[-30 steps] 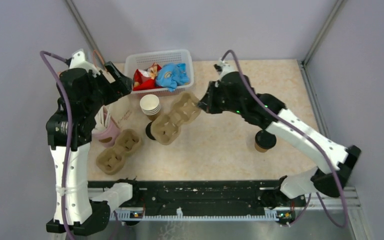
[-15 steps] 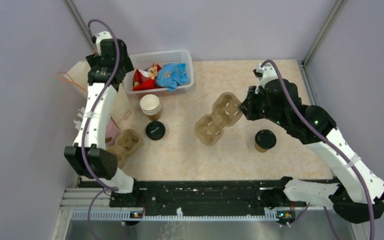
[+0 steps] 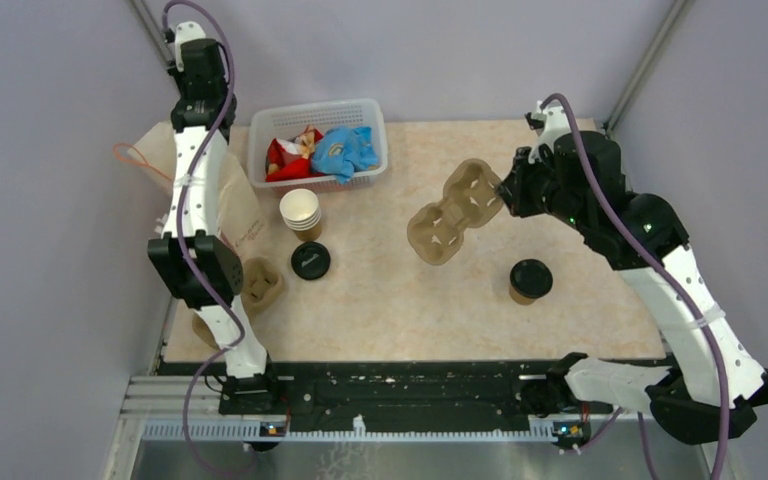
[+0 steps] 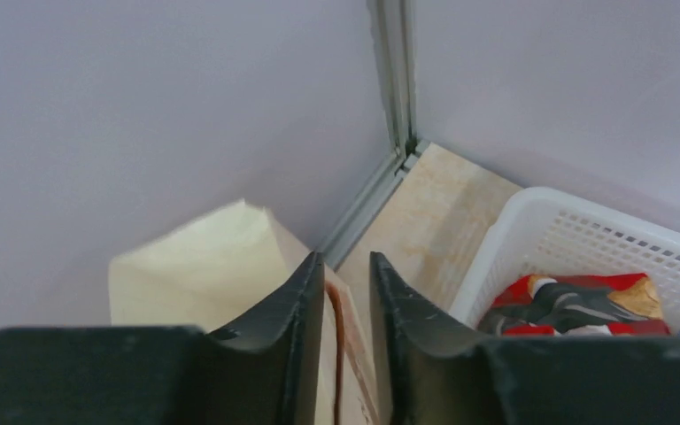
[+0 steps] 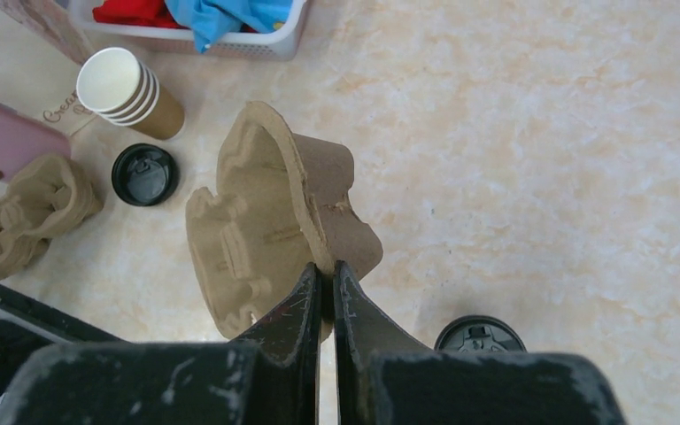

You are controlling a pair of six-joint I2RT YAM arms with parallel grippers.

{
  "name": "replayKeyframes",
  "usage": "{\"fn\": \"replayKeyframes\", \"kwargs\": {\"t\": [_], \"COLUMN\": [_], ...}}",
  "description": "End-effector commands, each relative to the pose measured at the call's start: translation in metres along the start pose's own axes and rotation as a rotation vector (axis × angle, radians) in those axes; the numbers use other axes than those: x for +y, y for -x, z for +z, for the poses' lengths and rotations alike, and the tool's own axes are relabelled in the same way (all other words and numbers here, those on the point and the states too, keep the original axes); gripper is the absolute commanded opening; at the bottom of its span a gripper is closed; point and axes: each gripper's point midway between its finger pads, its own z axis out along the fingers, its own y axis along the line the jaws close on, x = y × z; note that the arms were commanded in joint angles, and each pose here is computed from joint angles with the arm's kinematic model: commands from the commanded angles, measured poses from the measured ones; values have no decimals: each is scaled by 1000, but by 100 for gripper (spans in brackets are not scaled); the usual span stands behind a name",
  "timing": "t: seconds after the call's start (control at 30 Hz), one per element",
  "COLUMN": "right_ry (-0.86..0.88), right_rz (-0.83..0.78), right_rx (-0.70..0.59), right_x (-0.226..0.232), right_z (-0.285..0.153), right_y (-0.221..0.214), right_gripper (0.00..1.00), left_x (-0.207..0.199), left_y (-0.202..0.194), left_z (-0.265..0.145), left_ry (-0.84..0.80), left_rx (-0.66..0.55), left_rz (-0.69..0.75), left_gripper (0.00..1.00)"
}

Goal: Pack the takeout coffee

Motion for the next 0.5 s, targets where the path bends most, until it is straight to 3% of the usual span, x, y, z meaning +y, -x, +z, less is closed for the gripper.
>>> {"fn": "replayKeyframes", "kwargs": {"t": [0.0,0.17,0.33,0.37,0.47], "right_ry": [8,-18,-10,-12,-14], "right_rz": [-24,-5,13,13,21], "right_rx": [-50,-27,5,3,2], "right_x": [-1,-11,-13,-13,-14], "right_z": [-2,5,8,8,11], "right_y": [21,15,12,14,19], "right_gripper": [0,0,0,0,0], "left_x": [-4,5,10,12,18], "left_y": [73,119,157,155,120], "left_z": [-2,-11,-34,-37,-39], "left_ry": [-13,27,20,28,59], "left_rx": [-222,-381,-500,-484,-348], "left_rz": [33,28,-19,-25,-74], "left_gripper": [21,1,2,17,78]}}
